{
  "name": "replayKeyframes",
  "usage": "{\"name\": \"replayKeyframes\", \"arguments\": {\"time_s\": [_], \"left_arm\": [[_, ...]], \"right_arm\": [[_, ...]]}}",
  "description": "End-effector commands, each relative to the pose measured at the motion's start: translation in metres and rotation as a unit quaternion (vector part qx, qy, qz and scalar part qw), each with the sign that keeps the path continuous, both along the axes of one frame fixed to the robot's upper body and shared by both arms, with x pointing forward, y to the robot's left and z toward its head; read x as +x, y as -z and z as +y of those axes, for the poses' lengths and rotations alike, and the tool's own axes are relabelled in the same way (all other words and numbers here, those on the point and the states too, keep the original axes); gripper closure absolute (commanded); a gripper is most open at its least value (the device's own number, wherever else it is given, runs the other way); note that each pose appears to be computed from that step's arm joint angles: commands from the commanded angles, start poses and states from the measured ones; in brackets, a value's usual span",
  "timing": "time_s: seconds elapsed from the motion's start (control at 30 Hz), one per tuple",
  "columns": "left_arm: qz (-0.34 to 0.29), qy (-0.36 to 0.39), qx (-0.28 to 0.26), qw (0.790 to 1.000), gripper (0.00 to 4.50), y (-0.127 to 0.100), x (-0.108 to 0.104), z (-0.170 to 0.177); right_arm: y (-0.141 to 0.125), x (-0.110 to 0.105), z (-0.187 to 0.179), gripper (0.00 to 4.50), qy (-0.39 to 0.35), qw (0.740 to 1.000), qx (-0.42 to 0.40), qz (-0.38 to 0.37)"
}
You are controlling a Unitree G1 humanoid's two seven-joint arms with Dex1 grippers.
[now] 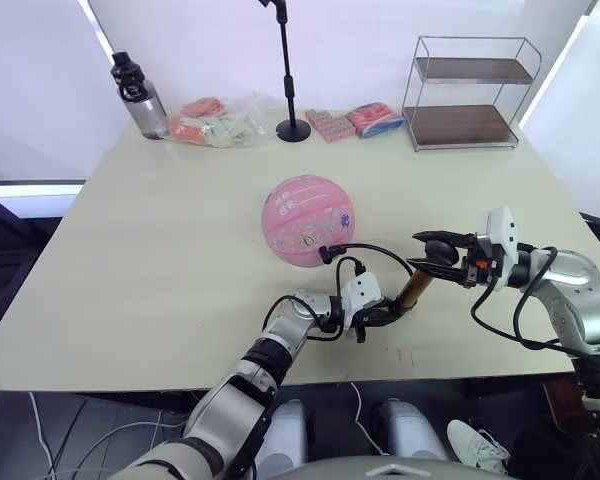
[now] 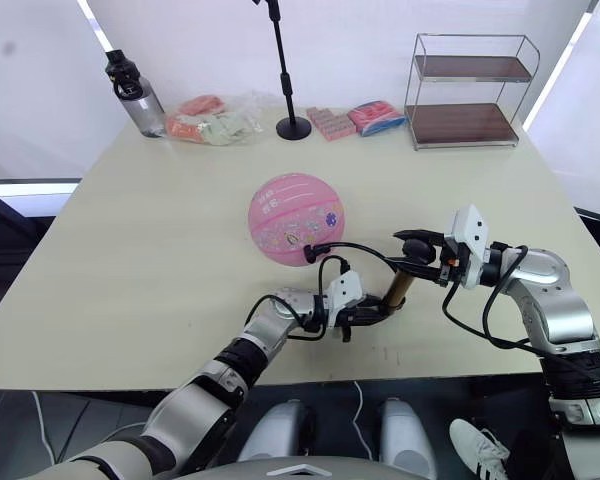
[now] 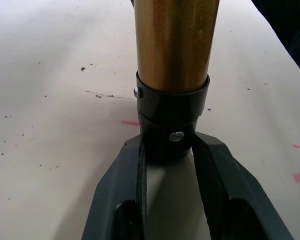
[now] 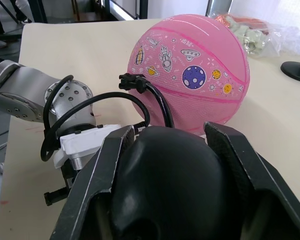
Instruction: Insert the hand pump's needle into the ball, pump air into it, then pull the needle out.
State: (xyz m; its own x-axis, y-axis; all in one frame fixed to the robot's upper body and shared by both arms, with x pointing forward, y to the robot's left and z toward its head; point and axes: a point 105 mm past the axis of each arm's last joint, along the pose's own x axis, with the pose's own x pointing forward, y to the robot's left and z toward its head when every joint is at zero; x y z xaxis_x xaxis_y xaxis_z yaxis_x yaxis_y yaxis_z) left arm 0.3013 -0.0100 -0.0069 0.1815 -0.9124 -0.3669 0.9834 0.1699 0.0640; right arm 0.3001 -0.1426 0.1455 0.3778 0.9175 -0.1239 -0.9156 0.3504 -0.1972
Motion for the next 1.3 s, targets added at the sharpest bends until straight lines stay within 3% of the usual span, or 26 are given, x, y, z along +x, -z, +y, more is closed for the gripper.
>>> {"name": "replayKeyframes", "arguments": {"time_s": [0.03, 0.2, 0.4, 0.57, 0.73, 0.93, 1.07, 1.3], "left_arm": [[0.099, -0.028, 0.106, 0.989, 3.57, 0.062, -0.024, 0.042], [0.101, -0.027, 0.105, 0.989, 3.57, 0.062, -0.025, 0.041], [0.101, -0.027, 0.105, 0.989, 3.57, 0.062, -0.024, 0.042], [0.101, -0.028, 0.106, 0.989, 3.57, 0.062, -0.024, 0.042], [0.101, -0.027, 0.106, 0.989, 3.57, 0.063, -0.025, 0.042], [0.101, -0.027, 0.105, 0.989, 3.57, 0.063, -0.025, 0.042], [0.101, -0.029, 0.104, 0.989, 3.57, 0.062, -0.025, 0.041], [0.100, -0.034, 0.101, 0.989, 3.57, 0.062, -0.024, 0.042]], "right_arm": [[-0.020, 0.003, -0.009, 2.76, 0.009, 1.000, -0.001, -0.004], [-0.080, 0.000, -0.017, 2.76, -0.005, 0.998, 0.011, -0.057], [-0.134, -0.008, -0.024, 2.76, -0.010, 0.996, 0.026, -0.089], [-0.168, -0.016, -0.026, 2.76, -0.014, 0.993, 0.039, -0.107], [-0.183, -0.020, -0.026, 2.76, -0.017, 0.992, 0.045, -0.116], [-0.155, -0.018, -0.019, 2.76, -0.025, 0.996, 0.024, -0.080], [-0.097, -0.007, -0.009, 2.76, -0.021, 0.999, -0.005, -0.033], [-0.033, -0.004, -0.002, 2.76, -0.022, 0.999, -0.040, 0.002]]}}
